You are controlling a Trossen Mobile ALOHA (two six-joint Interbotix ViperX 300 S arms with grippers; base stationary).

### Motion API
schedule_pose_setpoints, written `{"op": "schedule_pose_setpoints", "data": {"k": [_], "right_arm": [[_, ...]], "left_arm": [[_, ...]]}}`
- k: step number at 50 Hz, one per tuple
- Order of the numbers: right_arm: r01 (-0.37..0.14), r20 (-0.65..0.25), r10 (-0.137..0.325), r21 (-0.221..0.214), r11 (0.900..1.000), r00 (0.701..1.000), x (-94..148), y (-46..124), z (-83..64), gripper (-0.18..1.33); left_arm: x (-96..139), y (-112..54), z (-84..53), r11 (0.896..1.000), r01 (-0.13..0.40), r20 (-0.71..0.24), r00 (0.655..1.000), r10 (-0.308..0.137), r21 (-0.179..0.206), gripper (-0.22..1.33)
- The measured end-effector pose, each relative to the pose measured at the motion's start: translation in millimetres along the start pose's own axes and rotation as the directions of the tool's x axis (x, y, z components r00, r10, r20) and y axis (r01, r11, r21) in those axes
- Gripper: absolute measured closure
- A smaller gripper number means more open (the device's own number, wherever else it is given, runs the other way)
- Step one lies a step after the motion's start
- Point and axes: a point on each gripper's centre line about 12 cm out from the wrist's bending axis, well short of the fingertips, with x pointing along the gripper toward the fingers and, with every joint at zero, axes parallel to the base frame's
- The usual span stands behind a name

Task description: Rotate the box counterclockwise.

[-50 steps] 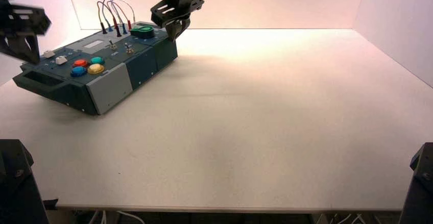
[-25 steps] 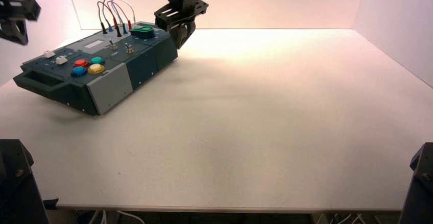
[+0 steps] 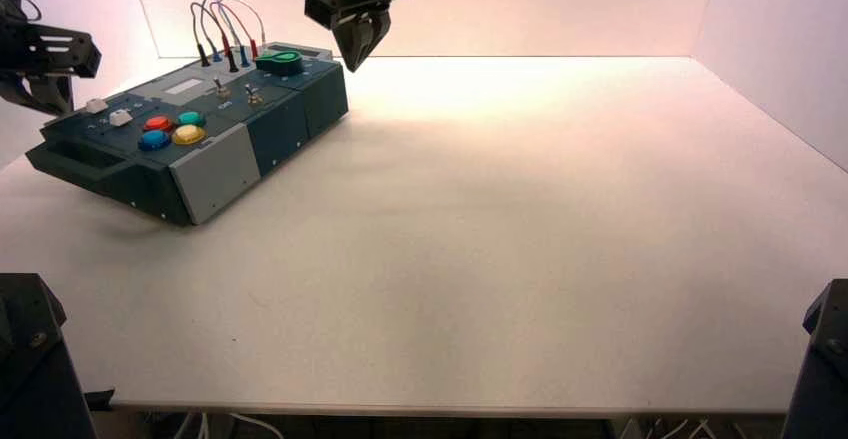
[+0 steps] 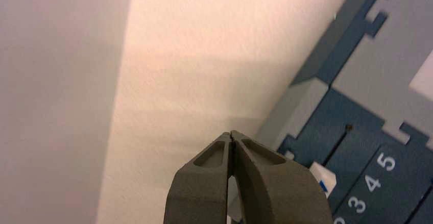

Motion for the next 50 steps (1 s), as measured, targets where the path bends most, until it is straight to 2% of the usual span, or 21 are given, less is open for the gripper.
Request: {"op": "schedule_pose_setpoints", "data": {"k": [9, 18, 24, 29, 39, 45, 50], "right_arm": [[0.007, 0.025, -0.007, 0.000, 1.0000, 1.000, -10, -0.4, 2.0, 1.29], [0.014, 0.044, -0.014, -0.001, 0.9999, 0.999, -18, -0.1, 0.6, 1.29], [0.015, 0.051, -0.015, -0.002, 0.9999, 0.999, -24, 1.5, -1.6, 1.29], [0.020, 0.052, -0.020, -0.004, 0.9998, 0.998, -30, 1.6, -6.4, 1.29], [0.031, 0.049, -0.031, -0.015, 0.9994, 0.998, -49, 5.2, -20.5, 1.29], [0.032, 0.052, -0.031, -0.009, 0.9995, 0.998, -60, 7.1, -26.8, 1.29], [0.034, 0.057, -0.034, 0.001, 0.9994, 0.998, -72, 9.0, -33.5, 1.29]], "left_arm": [[-4, -5.1, -8.0, 1.000, 0.013, -0.020, 1.000, -0.013, -0.015, 1.27], [-17, -22.4, -12.4, 0.999, 0.035, -0.018, 0.999, -0.035, -0.027, 1.27], [-24, -37.5, -16.4, 0.998, 0.057, -0.025, 0.998, -0.057, -0.020, 1.27], [-29, -50.8, -24.8, 0.997, 0.077, -0.041, 0.996, -0.076, 0.013, 1.27], [-45, -58.5, -41.8, 0.996, 0.090, -0.049, 0.995, -0.088, 0.025, 1.27], [-58, -57.5, -35.0, 0.996, 0.083, -0.002, 0.997, -0.083, 0.030, 1.27], [-74, -54.1, -20.6, 0.997, 0.067, 0.065, 0.995, -0.070, 0.045, 1.27]]}}
